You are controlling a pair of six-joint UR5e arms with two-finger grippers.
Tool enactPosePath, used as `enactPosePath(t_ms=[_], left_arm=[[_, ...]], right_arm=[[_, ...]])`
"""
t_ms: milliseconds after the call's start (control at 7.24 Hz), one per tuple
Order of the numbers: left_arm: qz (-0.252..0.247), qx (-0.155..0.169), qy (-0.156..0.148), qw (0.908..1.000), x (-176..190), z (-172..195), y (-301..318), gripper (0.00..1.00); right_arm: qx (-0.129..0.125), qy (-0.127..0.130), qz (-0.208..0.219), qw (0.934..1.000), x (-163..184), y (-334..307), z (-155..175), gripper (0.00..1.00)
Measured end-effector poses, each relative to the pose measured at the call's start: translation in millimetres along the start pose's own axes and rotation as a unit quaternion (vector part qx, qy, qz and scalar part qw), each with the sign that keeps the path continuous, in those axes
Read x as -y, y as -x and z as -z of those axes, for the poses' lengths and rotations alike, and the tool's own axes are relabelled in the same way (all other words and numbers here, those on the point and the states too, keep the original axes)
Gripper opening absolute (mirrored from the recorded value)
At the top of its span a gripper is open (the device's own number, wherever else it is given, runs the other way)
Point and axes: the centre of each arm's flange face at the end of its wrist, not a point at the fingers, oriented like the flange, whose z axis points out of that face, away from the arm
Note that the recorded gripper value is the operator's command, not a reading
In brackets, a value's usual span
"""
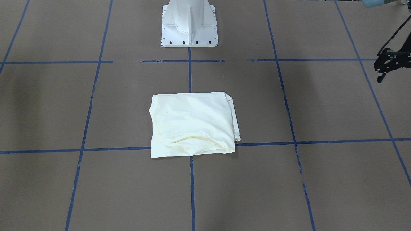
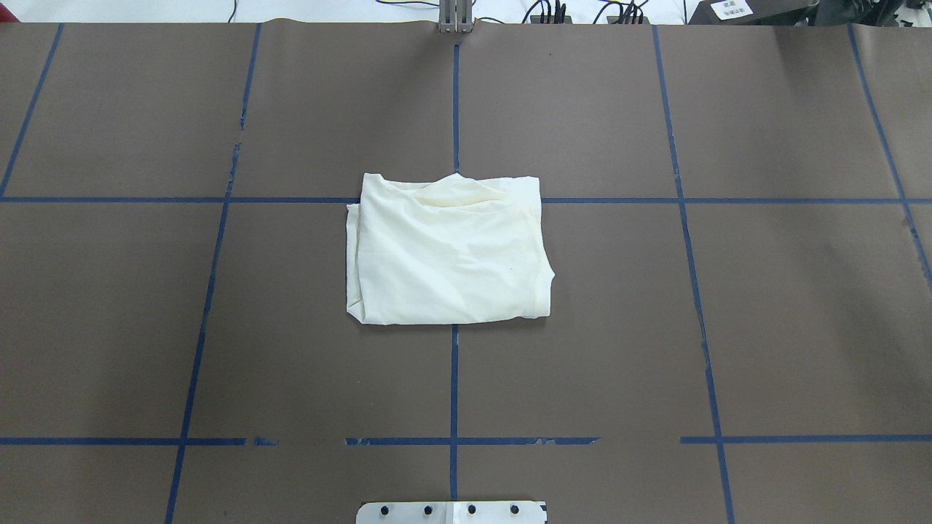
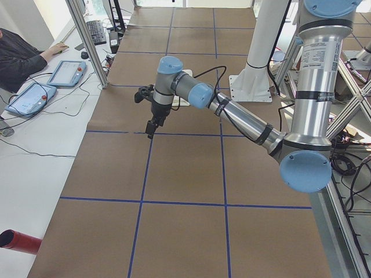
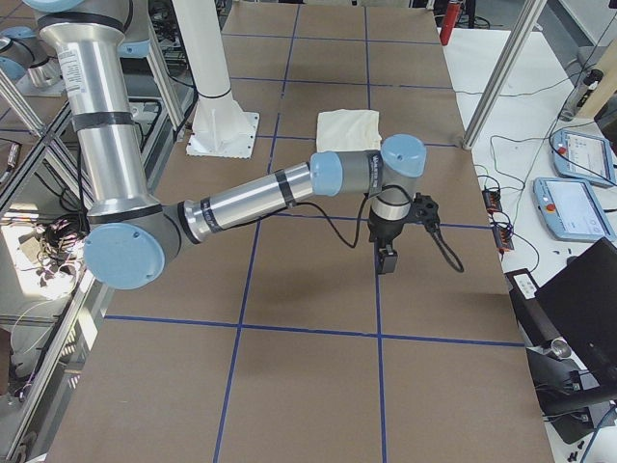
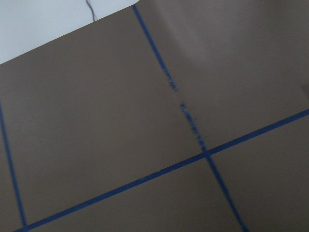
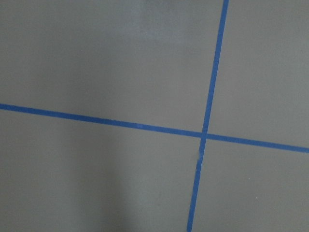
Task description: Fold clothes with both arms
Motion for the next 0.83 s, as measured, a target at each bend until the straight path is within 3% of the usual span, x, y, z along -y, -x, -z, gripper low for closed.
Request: enactPosePath(t_ms=[276, 691, 829], left_arm=[[0.036, 0.001, 0.012, 0.9993, -17, -8, 54, 1.0], [0.025, -0.085, 0.034, 0.9955, -82, -33, 154, 1.0], [0.023, -0.096, 0.035, 0.9945, -92, -38, 164, 1.0]], right_arm=[[0.008, 0.001, 0.0, 1.0, -49, -31, -38, 1.0], [0.024, 0.0, 0.003, 0.9997, -87, -45, -59, 1.0], [0.026, -0.002, 0.007, 0.9996, -89, -44, -59, 1.0]])
